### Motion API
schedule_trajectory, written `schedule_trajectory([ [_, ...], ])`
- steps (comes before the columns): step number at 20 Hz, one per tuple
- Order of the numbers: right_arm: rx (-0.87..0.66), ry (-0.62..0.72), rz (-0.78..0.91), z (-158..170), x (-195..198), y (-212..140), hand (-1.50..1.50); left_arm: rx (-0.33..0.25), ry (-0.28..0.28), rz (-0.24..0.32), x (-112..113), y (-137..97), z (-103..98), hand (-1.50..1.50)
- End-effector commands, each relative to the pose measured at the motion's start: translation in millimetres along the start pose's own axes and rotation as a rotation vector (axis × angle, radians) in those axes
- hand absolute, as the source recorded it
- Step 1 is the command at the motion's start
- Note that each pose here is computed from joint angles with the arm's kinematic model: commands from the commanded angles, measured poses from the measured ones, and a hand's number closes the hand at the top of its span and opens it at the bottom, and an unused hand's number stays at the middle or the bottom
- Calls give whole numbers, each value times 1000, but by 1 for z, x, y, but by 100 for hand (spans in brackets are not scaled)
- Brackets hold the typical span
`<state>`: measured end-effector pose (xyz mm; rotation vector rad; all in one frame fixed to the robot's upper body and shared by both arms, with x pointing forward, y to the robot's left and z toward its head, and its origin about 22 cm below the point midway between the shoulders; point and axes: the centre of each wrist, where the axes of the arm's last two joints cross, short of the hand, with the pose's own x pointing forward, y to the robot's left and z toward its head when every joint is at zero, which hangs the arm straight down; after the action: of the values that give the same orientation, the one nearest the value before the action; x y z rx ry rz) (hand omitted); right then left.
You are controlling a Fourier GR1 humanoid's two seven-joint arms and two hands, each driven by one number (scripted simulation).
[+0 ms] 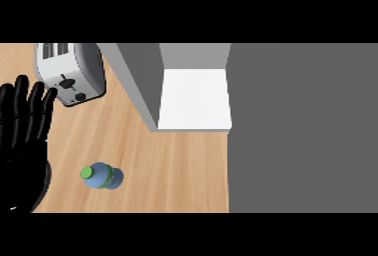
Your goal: Pick up the bottled water, place it into the cabinet and close the cabinet
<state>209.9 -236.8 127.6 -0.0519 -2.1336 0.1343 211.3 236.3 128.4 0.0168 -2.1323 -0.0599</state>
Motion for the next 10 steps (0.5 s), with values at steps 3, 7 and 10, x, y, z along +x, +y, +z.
schedule_trajectory([
  [3,-8,50,13,20,8,-4,-150,-74,-4,-4,23,-19,38,-150],
  [7,77,203,-219,40,3,10,-150,-162,237,204,8,-42,58,-150],
  [10,112,216,-248,44,30,2,-150,-183,261,251,36,-51,68,-150],
])
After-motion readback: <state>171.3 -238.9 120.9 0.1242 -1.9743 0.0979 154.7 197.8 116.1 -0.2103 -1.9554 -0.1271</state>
